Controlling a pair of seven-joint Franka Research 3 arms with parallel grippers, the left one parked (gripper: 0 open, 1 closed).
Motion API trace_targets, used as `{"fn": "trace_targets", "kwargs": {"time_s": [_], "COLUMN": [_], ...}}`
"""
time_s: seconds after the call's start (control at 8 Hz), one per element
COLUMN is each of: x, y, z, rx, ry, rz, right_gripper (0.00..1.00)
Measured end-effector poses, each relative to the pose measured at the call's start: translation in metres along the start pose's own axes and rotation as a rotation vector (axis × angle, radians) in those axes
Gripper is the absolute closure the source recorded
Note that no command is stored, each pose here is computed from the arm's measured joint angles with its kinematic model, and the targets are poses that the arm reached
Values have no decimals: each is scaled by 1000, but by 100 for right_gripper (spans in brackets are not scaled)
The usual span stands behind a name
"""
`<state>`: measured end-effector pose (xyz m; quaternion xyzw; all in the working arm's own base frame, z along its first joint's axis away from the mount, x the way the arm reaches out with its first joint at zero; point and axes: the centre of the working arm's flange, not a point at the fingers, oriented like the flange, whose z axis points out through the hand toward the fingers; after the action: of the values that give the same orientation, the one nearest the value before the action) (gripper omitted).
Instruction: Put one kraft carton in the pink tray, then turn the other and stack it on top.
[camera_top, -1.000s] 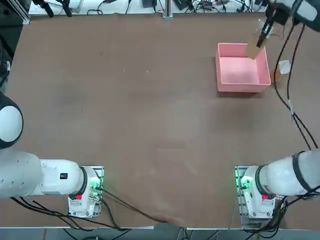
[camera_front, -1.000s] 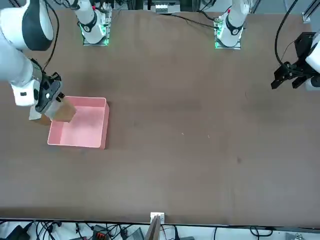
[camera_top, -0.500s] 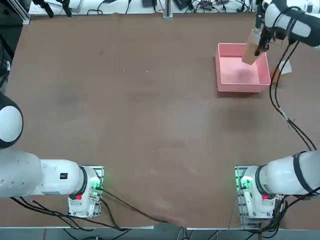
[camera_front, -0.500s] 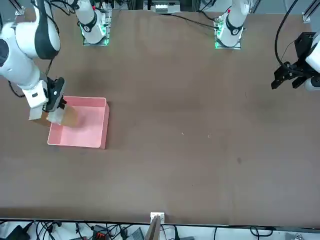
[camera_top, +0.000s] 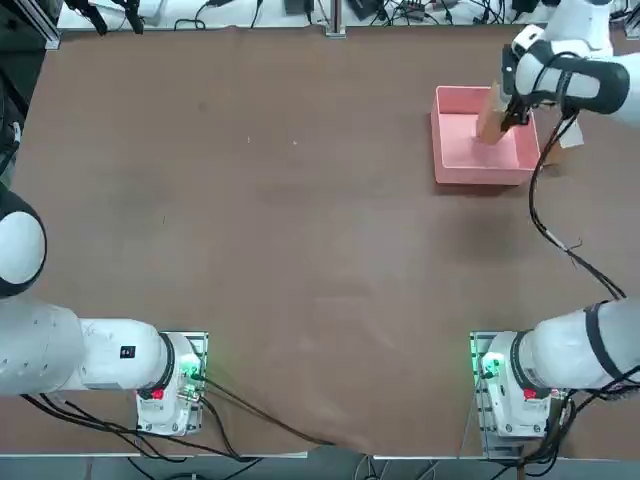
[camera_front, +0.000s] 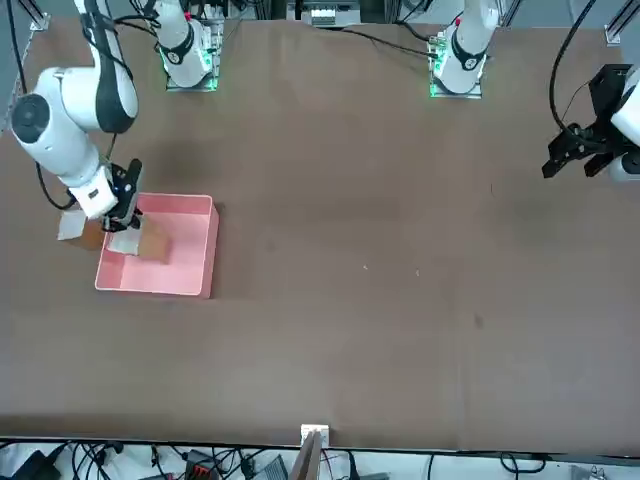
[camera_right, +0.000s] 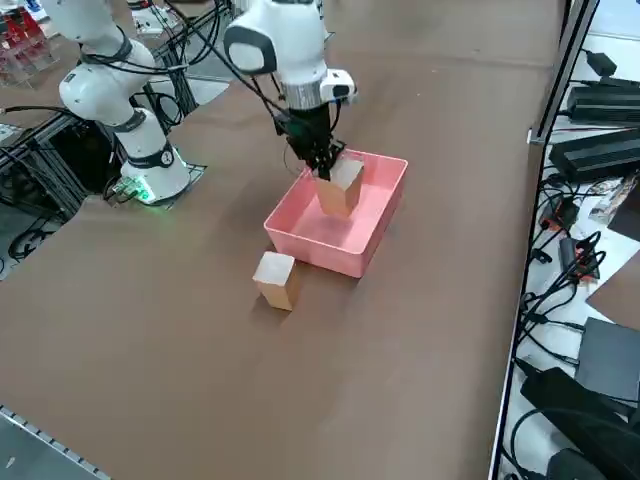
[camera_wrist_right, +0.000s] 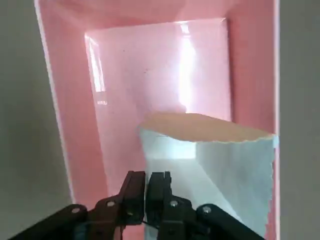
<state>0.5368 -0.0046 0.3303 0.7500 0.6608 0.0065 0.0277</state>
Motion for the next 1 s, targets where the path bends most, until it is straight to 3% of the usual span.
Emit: {"fn": "trace_targets", "kwargs": {"time_s": [0.25,0.5,1.0], "x": [5,12,12], "y": [2,1,8], "z": [29,49,22], "rx": [10,22,-4], "ry": [0,1,6], "rz": [-29,-46,-46], "right_gripper": [88,80,16]}}
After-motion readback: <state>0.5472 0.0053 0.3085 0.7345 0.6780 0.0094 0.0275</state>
